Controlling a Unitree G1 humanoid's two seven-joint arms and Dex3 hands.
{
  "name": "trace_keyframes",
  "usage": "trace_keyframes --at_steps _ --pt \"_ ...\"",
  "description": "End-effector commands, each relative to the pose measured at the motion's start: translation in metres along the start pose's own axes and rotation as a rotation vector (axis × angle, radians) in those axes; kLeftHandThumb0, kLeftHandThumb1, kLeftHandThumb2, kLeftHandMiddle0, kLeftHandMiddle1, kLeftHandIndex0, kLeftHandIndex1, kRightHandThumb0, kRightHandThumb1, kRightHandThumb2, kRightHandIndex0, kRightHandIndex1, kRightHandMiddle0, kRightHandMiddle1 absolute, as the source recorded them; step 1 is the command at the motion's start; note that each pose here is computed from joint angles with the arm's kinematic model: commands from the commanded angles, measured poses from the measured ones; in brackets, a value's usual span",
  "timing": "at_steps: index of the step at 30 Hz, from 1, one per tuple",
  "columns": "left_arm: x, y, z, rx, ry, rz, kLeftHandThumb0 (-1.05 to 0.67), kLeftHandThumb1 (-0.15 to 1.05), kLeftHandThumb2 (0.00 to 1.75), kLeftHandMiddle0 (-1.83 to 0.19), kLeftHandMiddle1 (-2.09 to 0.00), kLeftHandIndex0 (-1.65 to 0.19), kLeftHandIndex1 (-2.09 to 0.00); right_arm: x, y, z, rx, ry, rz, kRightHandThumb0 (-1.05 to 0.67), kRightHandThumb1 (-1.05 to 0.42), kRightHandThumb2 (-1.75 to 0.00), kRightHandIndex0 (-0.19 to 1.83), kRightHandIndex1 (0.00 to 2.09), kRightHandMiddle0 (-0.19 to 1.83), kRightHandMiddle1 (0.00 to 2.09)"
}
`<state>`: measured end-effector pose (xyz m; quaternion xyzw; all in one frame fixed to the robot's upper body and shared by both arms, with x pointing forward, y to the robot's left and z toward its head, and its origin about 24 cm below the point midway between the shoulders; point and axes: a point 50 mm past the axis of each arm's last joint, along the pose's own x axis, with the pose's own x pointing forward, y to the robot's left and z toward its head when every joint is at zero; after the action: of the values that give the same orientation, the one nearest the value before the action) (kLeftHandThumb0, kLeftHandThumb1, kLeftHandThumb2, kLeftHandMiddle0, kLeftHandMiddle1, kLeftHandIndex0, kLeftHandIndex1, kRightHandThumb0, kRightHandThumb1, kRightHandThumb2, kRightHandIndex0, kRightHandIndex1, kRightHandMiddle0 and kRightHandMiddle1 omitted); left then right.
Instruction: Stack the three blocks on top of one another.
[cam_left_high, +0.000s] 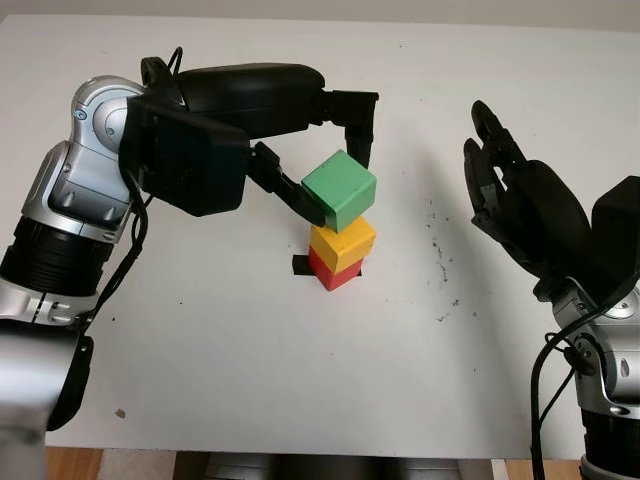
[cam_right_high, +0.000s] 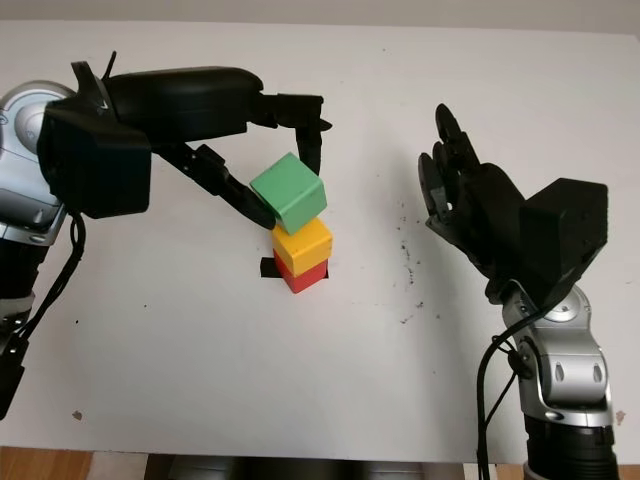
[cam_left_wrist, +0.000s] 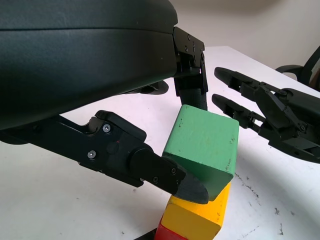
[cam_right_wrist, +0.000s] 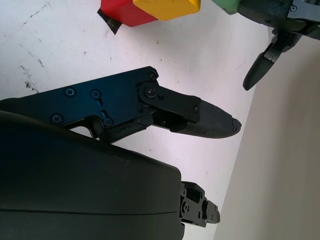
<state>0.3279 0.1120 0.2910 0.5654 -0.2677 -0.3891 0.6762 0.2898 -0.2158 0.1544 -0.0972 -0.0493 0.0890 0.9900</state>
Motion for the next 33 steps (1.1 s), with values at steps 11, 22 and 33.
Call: trace_keyframes --at_steps 11,22,33 --pt "0.0028 -0.0030 0.0025 -0.003 -0.016 -0.035 -0.44 1.05 0.08 -0.26 -0.05 -0.23 -1.67 -0.0025 0.0005 0.0016 -0.004 -0.021 -0.001 -0.59 -1.05 -0.68 -0.18 0.05 -0.12 0.07" --pt "0.0046 -0.0034 0.0046 -0.020 -0.035 -0.055 -0.42 1.03 0.05 -0.29 -0.06 -0.27 -1.58 -0.0053 0.0022 0.0016 0.007 -0.016 -0.009 -0.59 -1.05 -0.67 -0.19 0.05 -0.12 0.06" --pt "0.0086 -0.0059 0.0040 -0.033 -0.042 -0.050 -0.42 1.04 0.05 -0.29 -0.06 -0.27 -1.59 -0.0062 0.0022 0.0015 0.015 -0.017 -0.012 -0.58 -1.05 -0.68 -0.19 0.05 -0.12 0.06"
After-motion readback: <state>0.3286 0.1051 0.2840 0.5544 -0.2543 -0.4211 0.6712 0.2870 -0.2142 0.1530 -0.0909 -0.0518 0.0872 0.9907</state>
